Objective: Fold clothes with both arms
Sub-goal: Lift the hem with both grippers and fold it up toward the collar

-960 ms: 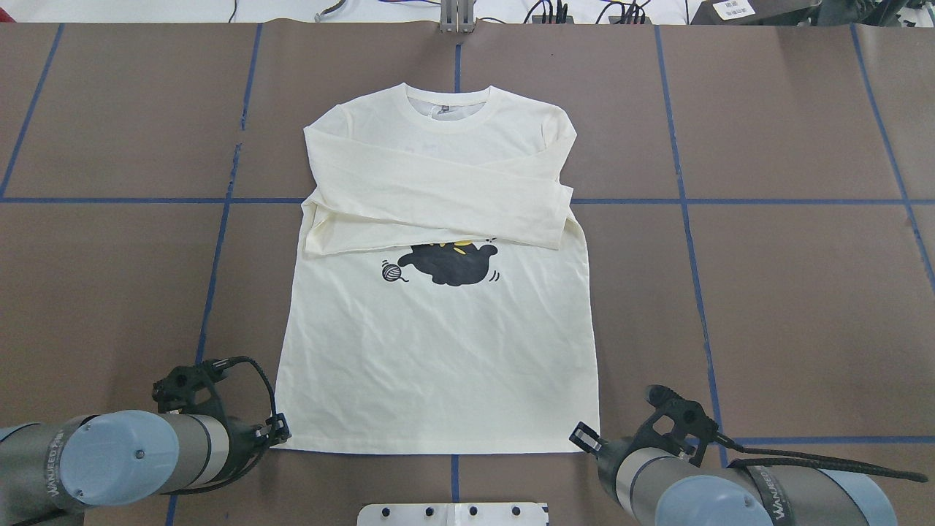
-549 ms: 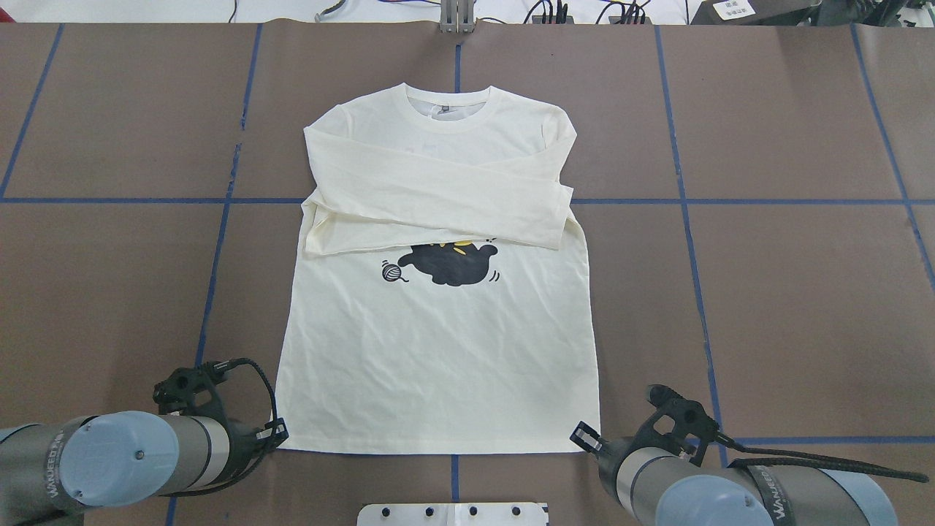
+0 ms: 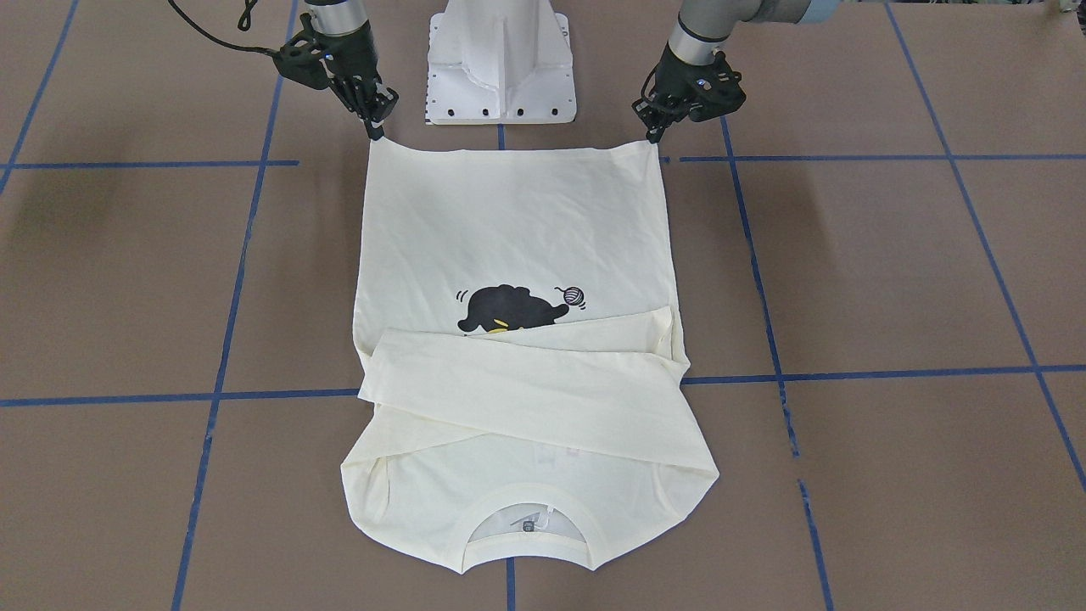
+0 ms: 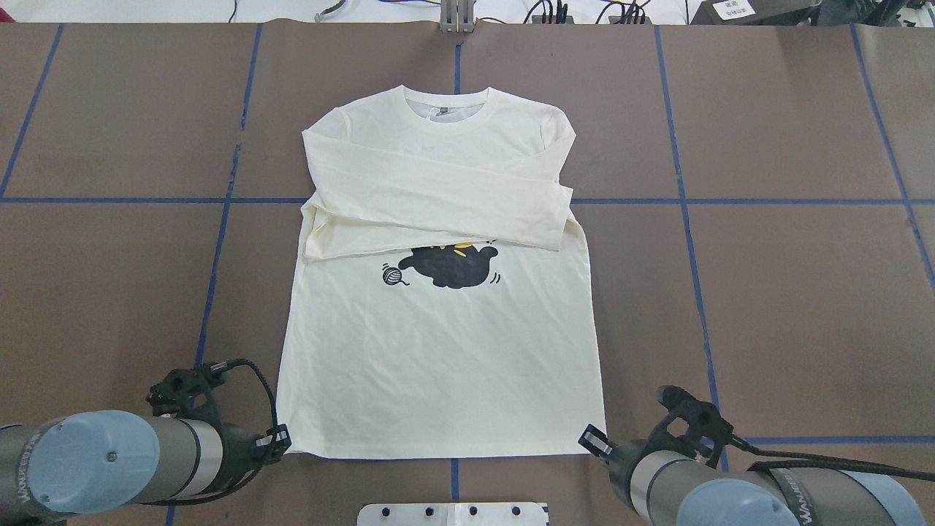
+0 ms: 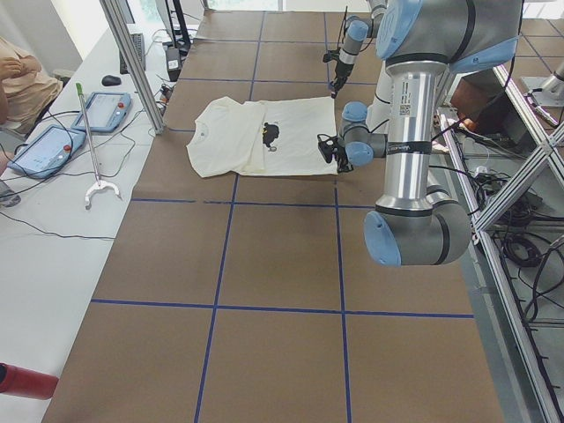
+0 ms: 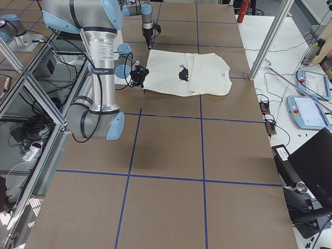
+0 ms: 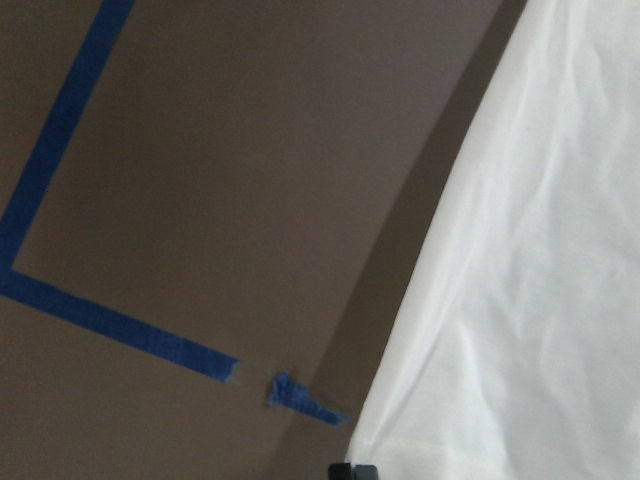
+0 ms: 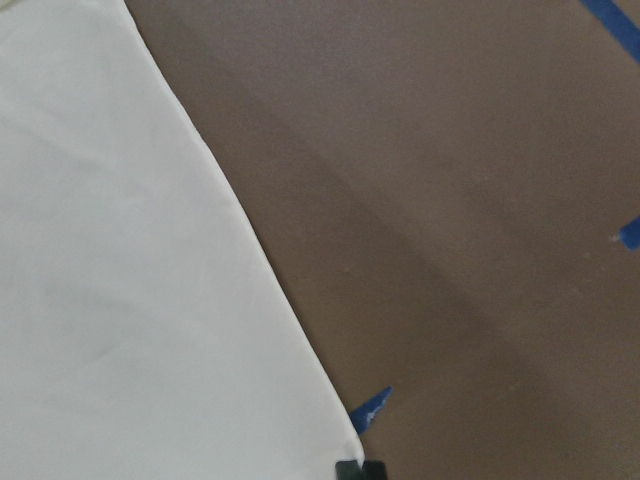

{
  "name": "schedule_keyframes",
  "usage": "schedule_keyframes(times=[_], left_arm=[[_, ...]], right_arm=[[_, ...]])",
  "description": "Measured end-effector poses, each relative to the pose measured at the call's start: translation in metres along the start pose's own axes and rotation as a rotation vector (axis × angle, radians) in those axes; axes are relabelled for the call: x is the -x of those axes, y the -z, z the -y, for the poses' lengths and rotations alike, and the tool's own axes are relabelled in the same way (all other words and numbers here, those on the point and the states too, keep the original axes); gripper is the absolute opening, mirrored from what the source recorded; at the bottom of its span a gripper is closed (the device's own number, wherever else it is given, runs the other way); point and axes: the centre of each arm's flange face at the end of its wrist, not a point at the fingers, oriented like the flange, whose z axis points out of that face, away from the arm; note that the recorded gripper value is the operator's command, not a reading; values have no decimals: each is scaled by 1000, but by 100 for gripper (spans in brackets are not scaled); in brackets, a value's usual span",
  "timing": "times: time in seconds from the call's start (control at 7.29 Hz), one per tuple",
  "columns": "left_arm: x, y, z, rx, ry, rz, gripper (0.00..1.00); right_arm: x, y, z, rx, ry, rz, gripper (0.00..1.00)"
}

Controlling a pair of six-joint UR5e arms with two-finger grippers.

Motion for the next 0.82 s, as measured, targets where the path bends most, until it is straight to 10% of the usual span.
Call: schedule_keyframes(times=[0.55, 0.82], left_arm=[[-22, 81, -40, 102, 20, -78, 0], [-37, 102, -16, 50, -26, -124, 0]], right_arm=[[-15, 47, 9, 44, 9, 21, 0], [7, 57, 50, 9, -20, 53, 0]])
